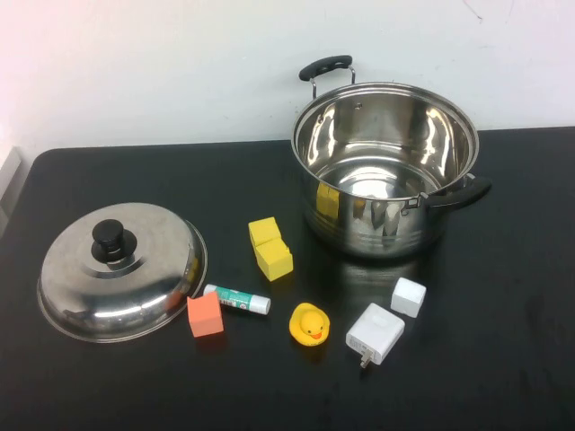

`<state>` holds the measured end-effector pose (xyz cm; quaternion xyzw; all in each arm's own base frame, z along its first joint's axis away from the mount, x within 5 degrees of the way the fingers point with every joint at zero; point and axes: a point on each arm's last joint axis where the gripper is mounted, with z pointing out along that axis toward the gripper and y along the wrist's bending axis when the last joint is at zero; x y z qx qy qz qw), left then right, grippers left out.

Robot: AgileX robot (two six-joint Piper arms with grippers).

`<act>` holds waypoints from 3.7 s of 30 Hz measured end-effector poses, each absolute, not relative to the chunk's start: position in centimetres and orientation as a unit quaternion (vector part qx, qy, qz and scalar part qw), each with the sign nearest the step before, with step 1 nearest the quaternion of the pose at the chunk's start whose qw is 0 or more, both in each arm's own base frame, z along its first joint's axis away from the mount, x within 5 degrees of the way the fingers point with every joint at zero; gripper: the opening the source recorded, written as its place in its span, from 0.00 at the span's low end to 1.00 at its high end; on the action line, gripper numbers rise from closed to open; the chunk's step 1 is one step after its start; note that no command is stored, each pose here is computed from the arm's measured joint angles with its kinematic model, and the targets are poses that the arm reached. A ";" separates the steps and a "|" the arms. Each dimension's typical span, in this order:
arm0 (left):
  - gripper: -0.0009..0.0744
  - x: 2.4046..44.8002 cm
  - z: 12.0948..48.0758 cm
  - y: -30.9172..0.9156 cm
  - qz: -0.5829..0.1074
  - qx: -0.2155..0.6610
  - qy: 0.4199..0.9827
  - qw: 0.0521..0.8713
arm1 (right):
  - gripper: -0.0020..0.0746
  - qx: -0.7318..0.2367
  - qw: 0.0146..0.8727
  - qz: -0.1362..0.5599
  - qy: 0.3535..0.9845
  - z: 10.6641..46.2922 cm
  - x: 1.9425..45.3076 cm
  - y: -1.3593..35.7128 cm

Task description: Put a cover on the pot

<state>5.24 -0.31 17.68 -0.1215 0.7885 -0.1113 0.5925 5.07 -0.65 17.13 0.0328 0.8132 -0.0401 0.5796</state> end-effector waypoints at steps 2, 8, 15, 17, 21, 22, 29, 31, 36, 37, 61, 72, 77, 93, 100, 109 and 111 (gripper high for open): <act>0.01 5.2 17.7 -0.3 -0.111 -0.122 0.789 0.593 | 0.02 0.033 0.580 -0.040 0.813 17.1 5.1 -0.6; 0.01 5.2 17.7 -0.3 -0.111 -0.122 0.789 0.593 | 0.02 0.033 0.580 -0.040 0.813 17.1 5.1 -0.6; 0.01 5.2 17.7 -0.3 -0.111 -0.122 0.789 0.593 | 0.02 0.033 0.580 -0.040 0.813 17.1 5.1 -0.6; 0.01 5.2 17.7 -0.3 -0.111 -0.122 0.789 0.593 | 0.02 0.033 0.580 -0.040 0.813 17.1 5.1 -0.6; 0.01 5.2 17.7 -0.3 -0.111 -0.122 0.789 0.593 | 0.02 0.033 0.580 -0.040 0.813 17.1 5.1 -0.6; 0.01 5.2 17.7 -0.3 -0.111 -0.122 0.789 0.593 | 0.02 0.033 0.580 -0.040 0.813 17.1 5.1 -0.6; 0.01 5.2 17.7 -0.3 -0.111 -0.122 0.789 0.593 | 0.02 0.033 0.580 -0.040 0.813 17.1 5.1 -0.6; 0.01 5.2 17.7 -0.3 -0.111 -0.122 0.789 0.593 | 0.02 0.033 0.580 -0.040 0.813 17.1 5.1 -0.6; 0.01 5.2 17.7 -0.3 -0.111 -0.122 0.789 0.593 | 0.02 0.033 0.580 -0.040 0.813 17.1 5.1 -0.6; 0.01 5.2 17.7 -0.3 -0.111 -0.122 0.789 0.593 | 0.02 0.033 0.580 -0.040 0.813 17.1 5.1 -0.6; 0.01 4.2 24.8 0.3 -0.086 -0.067 0.478 0.872 | 0.02 0.033 0.580 -0.040 0.813 17.1 5.1 -0.6; 0.01 3.1 27.8 0.6 -0.164 -0.113 0.408 0.891 | 0.02 0.033 0.580 -0.040 0.813 17.1 5.1 -0.6; 0.01 0.9 35.2 0.4 -0.202 -0.128 0.429 0.871 | 0.02 0.033 0.580 -0.040 0.813 17.1 5.1 -0.6; 0.01 13.7 39.4 0.4 -0.128 -0.125 0.613 0.770 | 0.02 0.033 0.580 -0.040 0.813 17.1 5.1 -0.6; 0.01 23.0 33.9 0.8 -0.093 -0.146 0.683 0.710 | 0.02 0.033 0.580 -0.040 0.813 17.1 5.1 -0.6; 0.01 29.0 27.4 -0.5 -0.071 -0.029 0.741 0.668 | 0.02 0.033 0.580 -0.040 0.813 17.1 5.1 -0.6; 0.01 29.7 25.9 -0.6 -0.102 -0.056 0.756 0.644 | 0.02 0.033 0.580 -0.040 0.813 17.1 5.1 -0.6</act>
